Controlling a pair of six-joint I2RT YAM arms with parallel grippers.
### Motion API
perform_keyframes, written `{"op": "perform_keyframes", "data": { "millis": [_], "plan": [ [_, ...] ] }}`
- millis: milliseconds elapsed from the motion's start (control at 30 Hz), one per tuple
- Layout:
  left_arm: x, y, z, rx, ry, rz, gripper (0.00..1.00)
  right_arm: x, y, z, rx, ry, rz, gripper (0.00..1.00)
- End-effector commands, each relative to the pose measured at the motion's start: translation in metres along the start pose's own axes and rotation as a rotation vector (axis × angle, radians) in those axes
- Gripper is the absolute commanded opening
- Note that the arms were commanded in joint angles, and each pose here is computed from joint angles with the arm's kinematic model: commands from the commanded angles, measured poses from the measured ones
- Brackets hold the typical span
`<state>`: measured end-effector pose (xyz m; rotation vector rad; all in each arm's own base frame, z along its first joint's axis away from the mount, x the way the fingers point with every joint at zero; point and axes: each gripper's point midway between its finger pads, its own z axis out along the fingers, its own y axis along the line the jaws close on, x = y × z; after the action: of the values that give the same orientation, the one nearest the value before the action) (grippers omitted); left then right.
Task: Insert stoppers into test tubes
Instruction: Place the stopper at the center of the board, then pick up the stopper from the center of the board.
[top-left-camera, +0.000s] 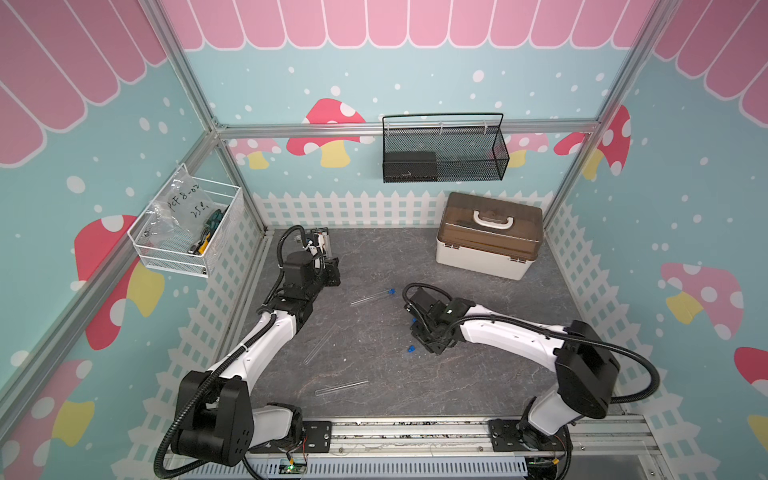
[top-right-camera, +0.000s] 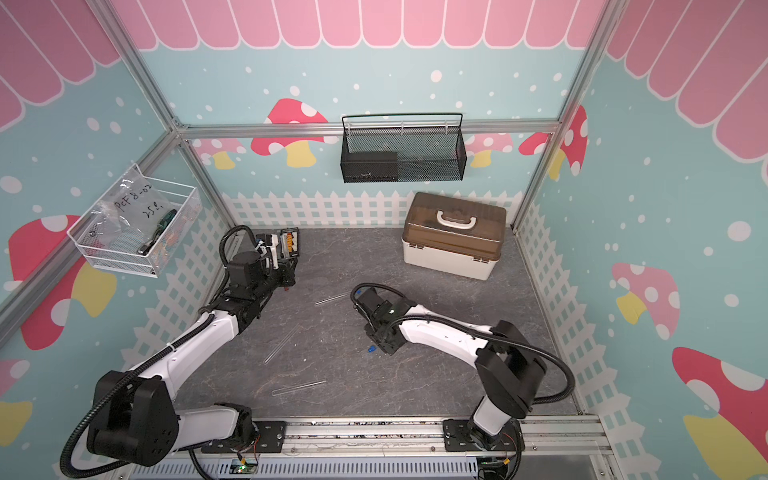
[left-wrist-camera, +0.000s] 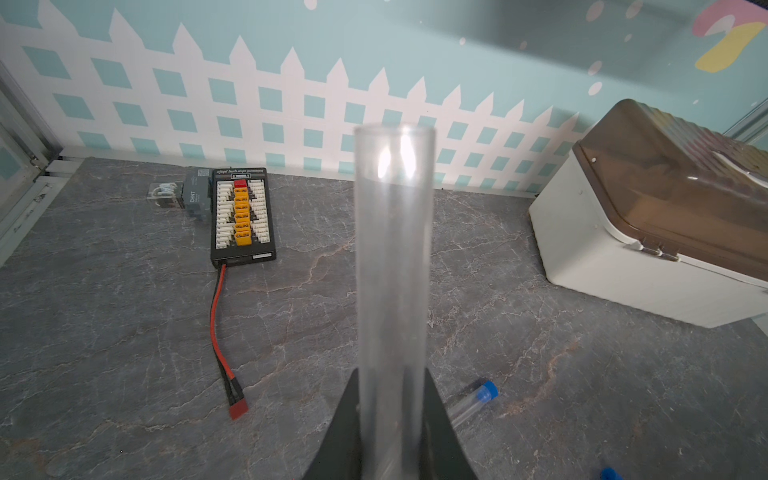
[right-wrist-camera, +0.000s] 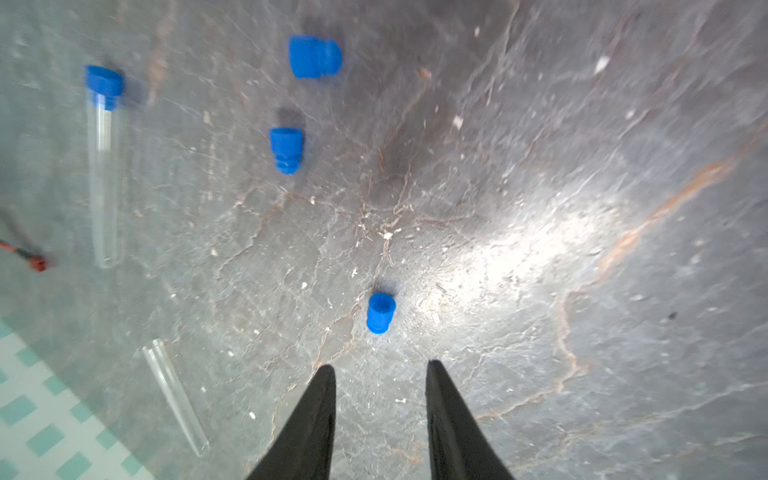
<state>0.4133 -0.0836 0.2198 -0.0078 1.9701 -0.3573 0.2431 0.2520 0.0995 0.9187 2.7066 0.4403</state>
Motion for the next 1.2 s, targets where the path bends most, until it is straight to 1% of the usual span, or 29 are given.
{"op": "perform_keyframes", "data": {
  "millis": [0, 67, 133, 200, 300, 333, 400, 500, 567, 633, 667, 733, 800, 967, 1033, 1167],
  "plan": [
    [0.000, -0.007, 0.003, 0.031, 0.020, 0.026, 0.00, -0.049, 0.009, -0.023, -0.095, -0.138, -0.375, 0.38],
    [0.001, -0.013, 0.004, 0.059, 0.029, 0.045, 0.00, -0.071, 0.026, -0.042, -0.181, -0.204, -0.621, 0.38],
    [0.004, -0.022, 0.003, 0.086, 0.029, 0.081, 0.00, -0.088, 0.032, -0.055, -0.182, -0.247, -0.846, 0.37],
    [0.007, -0.032, 0.002, 0.116, 0.026, 0.136, 0.00, -0.095, 0.037, -0.060, -0.170, -0.249, -1.062, 0.37],
    [0.016, -0.053, -0.001, 0.192, 0.035, 0.252, 0.00, -0.093, 0.040, -0.056, -0.186, -0.224, -1.371, 0.38],
    [0.020, -0.058, -0.002, 0.217, 0.046, 0.280, 0.00, -0.090, 0.040, -0.053, -0.206, -0.215, -1.448, 0.39],
    [0.023, -0.063, -0.004, 0.251, 0.061, 0.286, 0.00, -0.078, 0.036, -0.041, -0.251, -0.207, -1.667, 0.40],
    [0.025, -0.058, -0.002, 0.260, 0.070, 0.250, 0.00, -0.046, 0.032, -0.033, -0.427, -0.209, -1.967, 0.42],
    [0.024, -0.054, 0.000, 0.260, 0.061, 0.219, 0.00, -0.023, 0.028, -0.029, -0.556, -0.181, -2.143, 0.42],
    [0.025, -0.051, 0.003, 0.261, 0.046, 0.202, 0.00, -0.010, 0.026, -0.022, -0.623, -0.115, -2.240, 0.42],
    [0.026, -0.050, 0.004, 0.261, 0.042, 0.201, 0.00, -0.003, 0.024, -0.017, -0.633, -0.060, -2.290, 0.42],
    [0.027, -0.047, 0.005, 0.255, 0.047, 0.202, 0.00, 0.008, 0.016, -0.004, -0.613, 0.035, -2.393, 0.42],
    [0.026, -0.047, 0.004, 0.252, 0.052, 0.208, 0.00, 0.017, 0.012, 0.007, -0.614, 0.084, -2.474, 0.42],
    [0.022, -0.042, -0.001, 0.225, 0.035, 0.229, 0.00, 0.031, 0.005, 0.029, -0.588, 0.170, -2.581, 0.41],
    [0.022, -0.041, -0.002, 0.216, 0.031, 0.235, 0.00, 0.037, 0.004, 0.037, -0.590, 0.203, -2.600, 0.40],
    [0.020, -0.041, -0.003, 0.213, 0.027, 0.237, 0.00, 0.042, 0.007, 0.048, -0.578, 0.217, -2.628, 0.39]
  ]
}}
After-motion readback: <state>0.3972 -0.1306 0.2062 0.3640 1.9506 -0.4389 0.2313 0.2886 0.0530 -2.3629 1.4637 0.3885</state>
